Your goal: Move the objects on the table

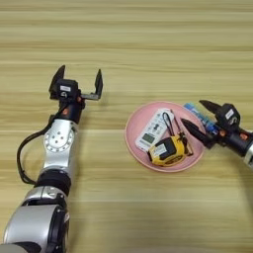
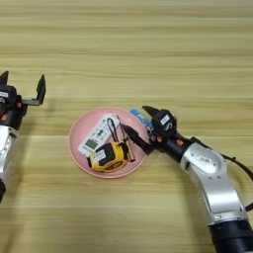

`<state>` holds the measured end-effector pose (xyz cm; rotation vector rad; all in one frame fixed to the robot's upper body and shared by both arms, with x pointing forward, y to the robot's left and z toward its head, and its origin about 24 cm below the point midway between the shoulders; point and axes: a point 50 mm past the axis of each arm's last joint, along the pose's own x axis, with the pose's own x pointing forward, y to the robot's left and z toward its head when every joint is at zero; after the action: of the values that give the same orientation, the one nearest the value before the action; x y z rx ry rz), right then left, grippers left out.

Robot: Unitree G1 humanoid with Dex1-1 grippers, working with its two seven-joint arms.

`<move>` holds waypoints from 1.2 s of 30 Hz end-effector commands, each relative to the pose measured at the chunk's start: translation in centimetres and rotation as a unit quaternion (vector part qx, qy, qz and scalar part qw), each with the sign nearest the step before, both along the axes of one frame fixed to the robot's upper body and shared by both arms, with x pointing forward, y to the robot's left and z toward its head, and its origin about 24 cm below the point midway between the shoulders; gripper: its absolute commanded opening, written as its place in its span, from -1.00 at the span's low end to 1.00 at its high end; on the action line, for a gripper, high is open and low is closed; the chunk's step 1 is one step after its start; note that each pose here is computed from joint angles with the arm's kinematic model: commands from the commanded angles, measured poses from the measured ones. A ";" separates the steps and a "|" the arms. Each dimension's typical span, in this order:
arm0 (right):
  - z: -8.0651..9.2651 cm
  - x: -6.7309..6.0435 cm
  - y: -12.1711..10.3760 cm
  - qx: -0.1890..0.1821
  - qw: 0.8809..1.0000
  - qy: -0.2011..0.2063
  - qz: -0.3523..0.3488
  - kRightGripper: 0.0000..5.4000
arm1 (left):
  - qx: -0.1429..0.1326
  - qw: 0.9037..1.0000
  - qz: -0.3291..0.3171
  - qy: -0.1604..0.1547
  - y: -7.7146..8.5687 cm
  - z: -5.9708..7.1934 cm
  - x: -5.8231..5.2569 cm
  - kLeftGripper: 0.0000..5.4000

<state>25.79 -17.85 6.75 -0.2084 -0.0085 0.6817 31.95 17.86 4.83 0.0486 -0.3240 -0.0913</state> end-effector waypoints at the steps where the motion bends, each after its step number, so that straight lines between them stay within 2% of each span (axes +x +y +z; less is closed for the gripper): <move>1: 1.2 0.7 -1.4 -0.004 0.999 -0.023 -0.027 0.73 | 0.001 1.000 -0.003 -0.006 0.0 0.2 0.1 1.00; 9: 1.3 0.9 -3.5 -0.014 0.997 -0.022 -0.066 0.99 | 0.002 1.000 -0.003 -0.006 0.0 0.3 0.2 1.00; 23: 0.1 -0.5 -6.7 -0.040 0.999 0.012 -0.019 0.99 | 0.003 1.000 -0.005 -0.006 0.1 0.4 0.3 1.00; 30: -1.8 -0.9 -7.6 -0.091 0.995 0.045 -0.002 0.99 | 0.003 1.000 -0.006 -0.008 0.1 0.5 0.4 1.00; 36: -2.5 -0.8 -7.8 -0.103 0.993 0.053 -0.003 0.99 | 0.002 1.000 -0.006 -0.007 0.1 0.4 0.4 1.00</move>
<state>24.70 -25.54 3.94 -0.3363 0.1703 0.6771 32.08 17.95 4.86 0.0495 -0.3208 -0.0997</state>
